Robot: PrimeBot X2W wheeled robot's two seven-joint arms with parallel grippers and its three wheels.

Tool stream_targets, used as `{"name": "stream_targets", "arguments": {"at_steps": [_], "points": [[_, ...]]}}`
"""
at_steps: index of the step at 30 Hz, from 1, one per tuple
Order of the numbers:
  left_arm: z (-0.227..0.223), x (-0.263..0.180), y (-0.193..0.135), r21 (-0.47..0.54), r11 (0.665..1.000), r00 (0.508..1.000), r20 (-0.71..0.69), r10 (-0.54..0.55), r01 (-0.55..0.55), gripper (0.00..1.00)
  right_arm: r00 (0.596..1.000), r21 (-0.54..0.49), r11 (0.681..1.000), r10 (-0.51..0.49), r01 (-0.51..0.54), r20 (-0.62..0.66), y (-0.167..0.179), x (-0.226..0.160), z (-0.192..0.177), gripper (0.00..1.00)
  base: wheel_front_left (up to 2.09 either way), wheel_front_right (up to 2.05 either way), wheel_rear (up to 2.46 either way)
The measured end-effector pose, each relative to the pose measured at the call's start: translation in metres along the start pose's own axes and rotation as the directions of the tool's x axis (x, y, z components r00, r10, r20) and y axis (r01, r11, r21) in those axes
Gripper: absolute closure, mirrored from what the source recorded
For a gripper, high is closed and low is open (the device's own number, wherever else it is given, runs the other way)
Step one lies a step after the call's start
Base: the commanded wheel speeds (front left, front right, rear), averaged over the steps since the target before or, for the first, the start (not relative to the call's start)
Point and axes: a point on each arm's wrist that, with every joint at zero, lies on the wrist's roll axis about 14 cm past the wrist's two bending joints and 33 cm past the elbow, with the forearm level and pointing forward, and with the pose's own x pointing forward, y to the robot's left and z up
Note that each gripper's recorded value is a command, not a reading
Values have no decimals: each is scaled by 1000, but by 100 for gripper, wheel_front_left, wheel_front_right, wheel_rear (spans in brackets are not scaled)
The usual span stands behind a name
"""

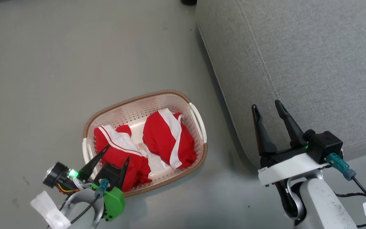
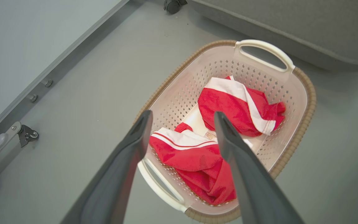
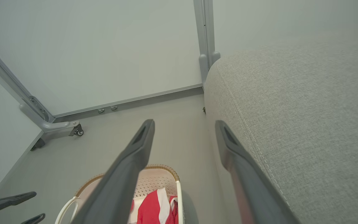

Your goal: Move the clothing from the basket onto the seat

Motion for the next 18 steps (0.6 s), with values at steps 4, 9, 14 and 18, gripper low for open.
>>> {"name": "stream_targets", "arguments": {"at_steps": [4, 9, 14, 18], "points": [[-33, 19, -1, 247, 955, 984, -109, -143, 166, 0, 999, 14, 1000, -11, 12, -50, -6, 9, -20, 0, 0, 0, 0], [-68, 41, 3, 367, 878, 945, -226, -237, 308, 0, 993, 42, 999, -27, 32, -112, -13, 17, -47, 0, 0, 0, 0], [-124, 57, 3, 458, 730, 850, -404, -338, 508, 0, 982, 70, 996, -44, 57, -183, -21, 23, -78, 0, 0, 0, 0], [-137, 74, 0, 478, 680, 822, -437, -365, 556, 0, 975, 94, 992, -65, 86, -210, -28, 23, -90, 0, 0, 0, 0]]}}
